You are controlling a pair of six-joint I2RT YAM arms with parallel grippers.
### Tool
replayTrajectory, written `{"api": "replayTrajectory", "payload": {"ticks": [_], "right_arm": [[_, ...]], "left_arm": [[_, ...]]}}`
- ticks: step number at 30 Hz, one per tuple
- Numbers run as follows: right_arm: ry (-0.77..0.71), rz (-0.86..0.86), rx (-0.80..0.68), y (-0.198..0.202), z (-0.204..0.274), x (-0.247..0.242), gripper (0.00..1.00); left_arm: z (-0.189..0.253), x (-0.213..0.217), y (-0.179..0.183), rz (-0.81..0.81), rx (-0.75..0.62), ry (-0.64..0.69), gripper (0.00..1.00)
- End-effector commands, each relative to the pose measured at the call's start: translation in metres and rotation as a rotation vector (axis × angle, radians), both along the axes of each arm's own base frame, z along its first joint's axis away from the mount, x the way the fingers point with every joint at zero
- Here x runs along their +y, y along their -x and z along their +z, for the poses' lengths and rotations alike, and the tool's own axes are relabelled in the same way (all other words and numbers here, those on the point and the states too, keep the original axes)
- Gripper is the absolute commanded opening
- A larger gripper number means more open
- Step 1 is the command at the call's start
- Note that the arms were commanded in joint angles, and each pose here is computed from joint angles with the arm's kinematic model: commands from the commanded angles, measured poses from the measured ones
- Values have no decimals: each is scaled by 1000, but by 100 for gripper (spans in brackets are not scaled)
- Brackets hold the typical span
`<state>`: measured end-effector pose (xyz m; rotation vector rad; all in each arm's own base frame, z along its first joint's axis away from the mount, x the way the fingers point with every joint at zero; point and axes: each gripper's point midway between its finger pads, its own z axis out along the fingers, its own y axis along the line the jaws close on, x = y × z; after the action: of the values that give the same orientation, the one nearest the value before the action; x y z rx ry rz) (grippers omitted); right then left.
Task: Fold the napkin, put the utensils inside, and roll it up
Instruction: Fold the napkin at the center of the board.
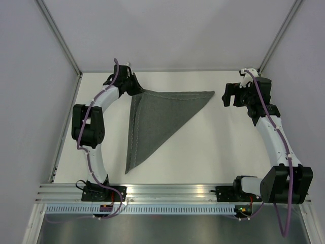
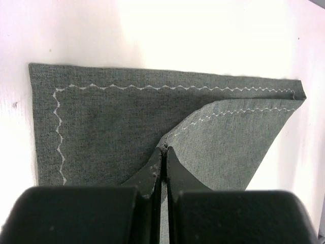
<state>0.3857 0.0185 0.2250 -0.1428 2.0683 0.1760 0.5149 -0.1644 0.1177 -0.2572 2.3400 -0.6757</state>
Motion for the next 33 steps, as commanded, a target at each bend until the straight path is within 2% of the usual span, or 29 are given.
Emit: {"api": "replayTrajectory", "payload": {"ticks": [1,33], "right_arm": [[4,-3,-10,-3,8,-1,98],[6,2,8,-4,3,-1,98]], "left_arm": [[12,0,-12,4,-8,48,2],[7,34,-33,55,5,76,2]]}}
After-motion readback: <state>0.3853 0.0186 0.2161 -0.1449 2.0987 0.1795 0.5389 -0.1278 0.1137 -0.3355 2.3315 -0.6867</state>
